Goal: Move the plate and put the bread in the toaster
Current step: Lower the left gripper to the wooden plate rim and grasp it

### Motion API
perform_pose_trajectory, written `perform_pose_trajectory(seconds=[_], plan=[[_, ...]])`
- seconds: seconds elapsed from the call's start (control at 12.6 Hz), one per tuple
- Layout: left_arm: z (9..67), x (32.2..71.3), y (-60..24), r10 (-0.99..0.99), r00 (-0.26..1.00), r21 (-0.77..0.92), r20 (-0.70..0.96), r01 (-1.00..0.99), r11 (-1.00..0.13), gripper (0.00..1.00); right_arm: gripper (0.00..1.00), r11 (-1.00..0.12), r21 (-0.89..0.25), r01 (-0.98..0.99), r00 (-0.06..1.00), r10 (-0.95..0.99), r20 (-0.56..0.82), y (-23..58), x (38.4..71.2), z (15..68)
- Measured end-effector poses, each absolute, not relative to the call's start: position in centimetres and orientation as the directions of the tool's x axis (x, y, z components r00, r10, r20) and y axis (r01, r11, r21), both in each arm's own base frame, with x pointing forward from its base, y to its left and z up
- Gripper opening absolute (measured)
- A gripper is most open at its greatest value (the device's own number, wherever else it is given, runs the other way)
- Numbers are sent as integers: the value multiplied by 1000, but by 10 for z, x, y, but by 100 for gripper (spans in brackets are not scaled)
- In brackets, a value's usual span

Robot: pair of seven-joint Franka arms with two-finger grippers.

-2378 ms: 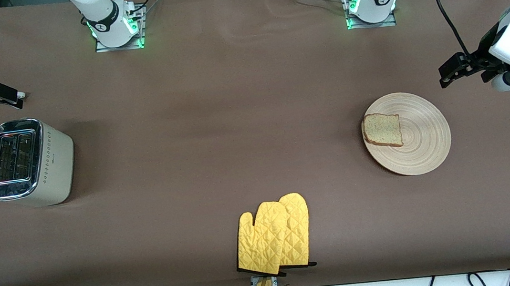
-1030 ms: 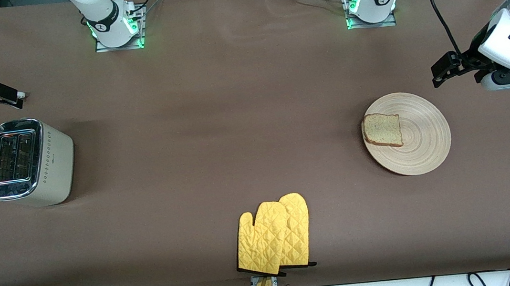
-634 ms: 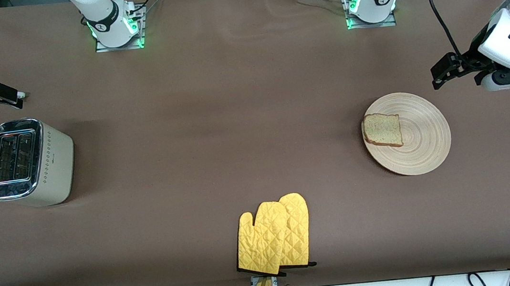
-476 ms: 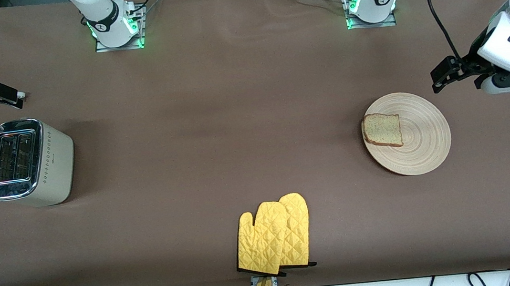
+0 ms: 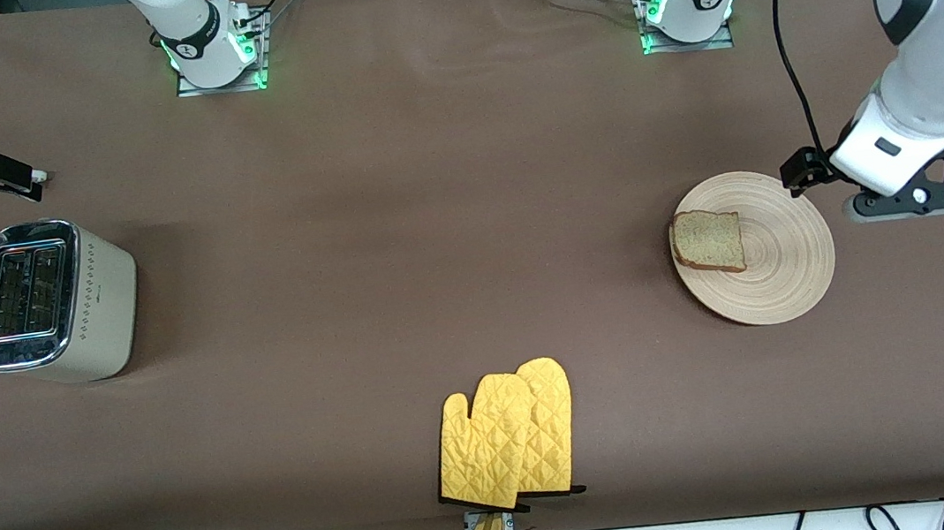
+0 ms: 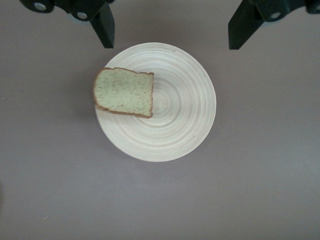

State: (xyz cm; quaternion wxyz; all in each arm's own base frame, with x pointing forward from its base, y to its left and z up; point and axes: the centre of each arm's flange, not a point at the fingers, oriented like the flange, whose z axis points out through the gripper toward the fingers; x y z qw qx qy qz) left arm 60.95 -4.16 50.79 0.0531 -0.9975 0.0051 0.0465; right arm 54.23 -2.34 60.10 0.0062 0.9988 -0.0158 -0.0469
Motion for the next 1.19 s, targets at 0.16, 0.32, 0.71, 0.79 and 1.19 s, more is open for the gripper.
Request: perform_pose_trajectory(seconds=[0.16, 0.32, 0.71, 0.79, 1.19], plan=[[460, 623, 27, 24, 989, 32, -143, 29, -999, 100, 100, -999, 14, -31, 995, -32, -94, -23, 542, 601], [407, 627, 86, 17, 983, 127, -181, 41, -991, 100, 100, -999, 14, -31, 995, -32, -94, -24, 542, 601], [301, 612, 175, -88, 977, 275, -196, -32, -961, 100, 100, -999, 14, -32, 995, -33, -94, -24, 542, 601], [289, 606, 190, -99, 978, 329, -182, -34, -944, 100, 100, -999, 14, -32, 995, -33, -94, -24, 542, 601], [170, 557, 273, -117, 987, 641, -115, -16, -768, 100, 100, -999, 14, -32, 995, -33, -94, -24, 542, 601]])
